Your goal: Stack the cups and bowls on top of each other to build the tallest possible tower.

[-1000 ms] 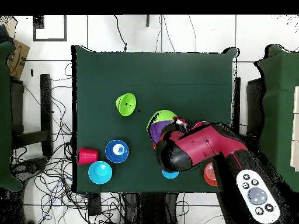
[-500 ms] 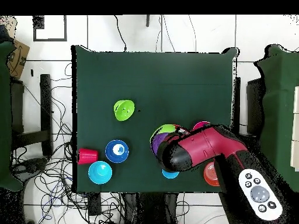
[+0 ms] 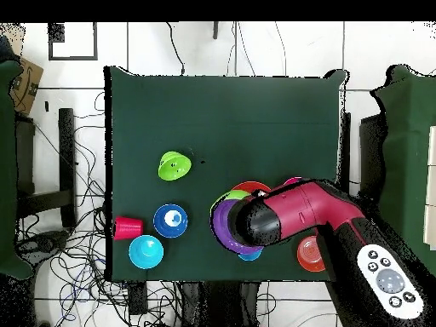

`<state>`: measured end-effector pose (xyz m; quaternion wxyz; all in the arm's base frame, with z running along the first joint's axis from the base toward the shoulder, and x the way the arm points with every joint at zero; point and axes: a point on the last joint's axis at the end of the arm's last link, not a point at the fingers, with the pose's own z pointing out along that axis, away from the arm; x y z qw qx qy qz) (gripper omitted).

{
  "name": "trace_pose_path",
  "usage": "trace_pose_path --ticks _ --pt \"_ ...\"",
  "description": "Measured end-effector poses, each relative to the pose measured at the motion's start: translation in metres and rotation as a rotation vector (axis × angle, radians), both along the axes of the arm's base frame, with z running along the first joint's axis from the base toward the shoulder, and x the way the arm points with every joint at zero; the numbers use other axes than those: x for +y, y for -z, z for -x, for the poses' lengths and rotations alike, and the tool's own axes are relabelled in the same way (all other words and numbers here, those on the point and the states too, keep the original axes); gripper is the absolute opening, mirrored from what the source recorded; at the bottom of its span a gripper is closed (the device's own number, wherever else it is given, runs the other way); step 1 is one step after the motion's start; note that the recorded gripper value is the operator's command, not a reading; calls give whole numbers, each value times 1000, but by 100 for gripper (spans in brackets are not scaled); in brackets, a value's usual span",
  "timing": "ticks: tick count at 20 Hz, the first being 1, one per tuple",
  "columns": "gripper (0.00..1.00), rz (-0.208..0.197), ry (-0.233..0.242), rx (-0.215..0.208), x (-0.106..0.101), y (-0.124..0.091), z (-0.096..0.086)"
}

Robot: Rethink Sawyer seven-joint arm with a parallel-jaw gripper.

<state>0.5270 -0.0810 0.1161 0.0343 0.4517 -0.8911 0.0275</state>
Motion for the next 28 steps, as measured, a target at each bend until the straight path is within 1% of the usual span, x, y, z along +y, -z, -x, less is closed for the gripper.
trace_pose_path --ticks 1,6,14,16,18,21,28 --pt "0 -3 5 15 0 -2 0" --pt "0 -7 15 55 1 -7 2" --pt "0 7 14 122 -3 -12 10" --pt "0 10 16 142 -5 -11 13" --pt "0 14 16 173 -5 -9 18" --pt "0 14 12 189 -5 -6 21" --pt "0 3 -1 202 -4 5 26"
